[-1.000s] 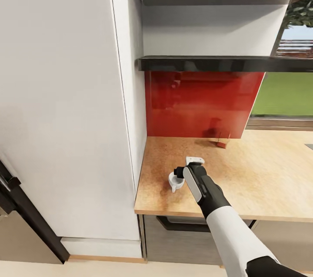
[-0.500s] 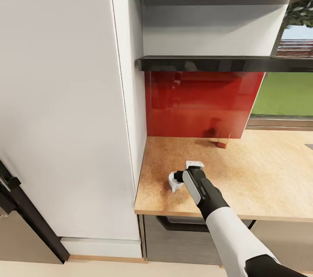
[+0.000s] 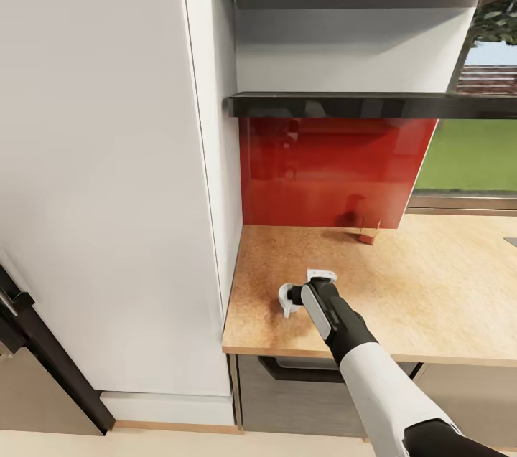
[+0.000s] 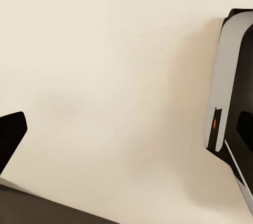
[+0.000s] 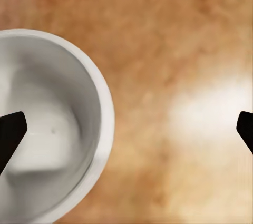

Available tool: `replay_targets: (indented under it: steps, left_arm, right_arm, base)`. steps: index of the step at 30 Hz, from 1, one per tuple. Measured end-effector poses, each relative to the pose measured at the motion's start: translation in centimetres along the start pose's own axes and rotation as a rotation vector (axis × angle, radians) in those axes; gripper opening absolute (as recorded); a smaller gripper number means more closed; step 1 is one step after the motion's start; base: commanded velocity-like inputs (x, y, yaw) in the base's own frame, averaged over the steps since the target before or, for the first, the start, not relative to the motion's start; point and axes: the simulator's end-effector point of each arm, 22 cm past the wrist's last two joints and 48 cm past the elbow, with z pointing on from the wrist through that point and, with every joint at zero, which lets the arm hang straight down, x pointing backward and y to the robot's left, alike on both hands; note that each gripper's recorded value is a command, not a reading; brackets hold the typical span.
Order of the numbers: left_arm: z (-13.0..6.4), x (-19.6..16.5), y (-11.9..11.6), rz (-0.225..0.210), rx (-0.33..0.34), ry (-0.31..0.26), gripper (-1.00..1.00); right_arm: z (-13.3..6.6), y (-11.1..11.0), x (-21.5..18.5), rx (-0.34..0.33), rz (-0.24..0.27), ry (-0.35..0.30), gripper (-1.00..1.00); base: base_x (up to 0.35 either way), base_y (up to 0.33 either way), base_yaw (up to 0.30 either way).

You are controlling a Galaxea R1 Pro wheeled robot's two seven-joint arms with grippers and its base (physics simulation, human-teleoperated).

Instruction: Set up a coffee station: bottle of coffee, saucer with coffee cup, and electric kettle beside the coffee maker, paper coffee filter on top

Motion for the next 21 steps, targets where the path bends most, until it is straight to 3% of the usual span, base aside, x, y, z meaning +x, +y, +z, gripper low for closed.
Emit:
replay_targets:
  steps: [21]
  left_arm:
    - [0.0,-0.04,-0.02,0.0,0.0,-0.002,1.0]
  right_arm:
    - [0.89,-0.22,0.82,0.011,0.013,-0.007,1.0]
  base:
    - [0.0,0.0,0.0]
